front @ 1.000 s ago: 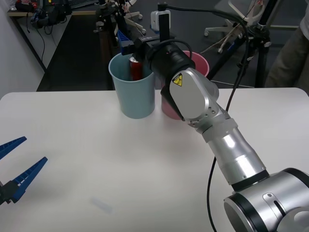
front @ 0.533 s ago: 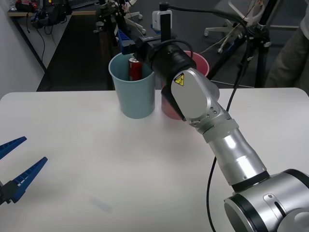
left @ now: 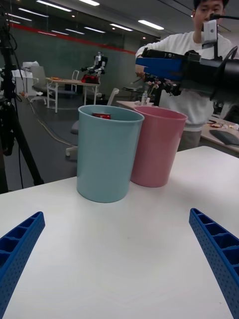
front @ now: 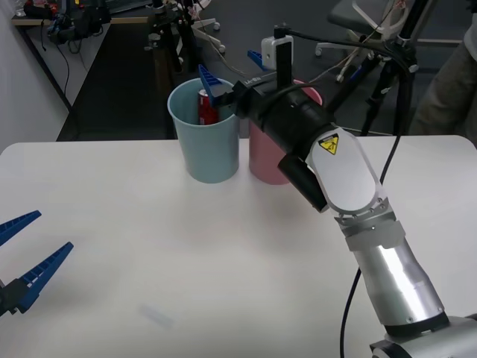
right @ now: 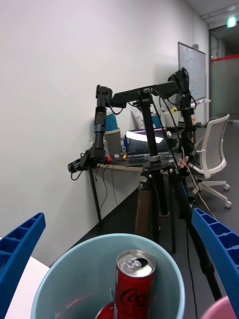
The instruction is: Grasp the object on the table and drop it into the matching bin: aluminum can to the light blue bin, PET bottle to the pink bin.
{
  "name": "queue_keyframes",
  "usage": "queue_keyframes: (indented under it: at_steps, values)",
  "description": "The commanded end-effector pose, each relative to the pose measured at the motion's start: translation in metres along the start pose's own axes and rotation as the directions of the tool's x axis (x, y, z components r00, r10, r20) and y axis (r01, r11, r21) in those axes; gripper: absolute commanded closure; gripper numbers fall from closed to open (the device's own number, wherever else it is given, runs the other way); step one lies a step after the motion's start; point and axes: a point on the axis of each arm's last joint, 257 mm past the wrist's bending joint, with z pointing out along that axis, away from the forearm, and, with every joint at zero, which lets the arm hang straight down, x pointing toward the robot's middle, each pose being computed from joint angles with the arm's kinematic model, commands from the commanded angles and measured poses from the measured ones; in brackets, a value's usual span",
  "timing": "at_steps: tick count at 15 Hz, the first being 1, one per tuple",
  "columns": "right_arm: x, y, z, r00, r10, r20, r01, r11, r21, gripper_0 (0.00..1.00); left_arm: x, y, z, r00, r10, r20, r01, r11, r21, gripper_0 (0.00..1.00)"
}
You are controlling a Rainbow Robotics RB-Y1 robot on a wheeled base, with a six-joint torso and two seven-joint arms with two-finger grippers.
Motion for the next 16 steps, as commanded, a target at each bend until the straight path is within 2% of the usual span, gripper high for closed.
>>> queue_keyframes:
  at_steps: [1,5,9,10,13,16]
  values:
    - [0.005,0.003,-0.046,1.0,-0.029,0.001,0.029,0.9979,-0.058,0.0,0.0,0.0,0.0,1.0,0.0,0.0,0.0,1.0,0.0,0.0]
    - [0.023,-0.001,-0.111,0.997,-0.073,-0.015,0.07,0.99,-0.123,0.0,0.0,0.0,0.0,1.0,0.0,0.0,0.0,1.0,0.0,0.0]
    - [0.048,-0.023,-0.185,0.989,-0.134,-0.057,0.122,0.9752,-0.185,0.0,0.0,0.0,0.0,1.0,0.0,0.0,0.0,1.0,0.0,0.0]
    - [0.053,-0.031,-0.203,0.985,-0.157,-0.065,0.143,0.9716,-0.189,0.0,0.0,0.0,0.0,1.0,0.0,0.0,0.0,1.0,0.0,0.0]
    - [0.068,-0.044,-0.255,0.978,-0.186,-0.091,0.165,0.9652,-0.203,0.0,0.0,0.0,0.0,1.0,0.0,0.0,0.0,1.0,0.0,0.0]
    - [0.079,-0.051,-0.303,0.971,-0.212,-0.11,0.187,0.961,-0.204,0.0,0.0,0.0,0.0,1.0,0.0,0.0,0.0,1.0,0.0,0.0]
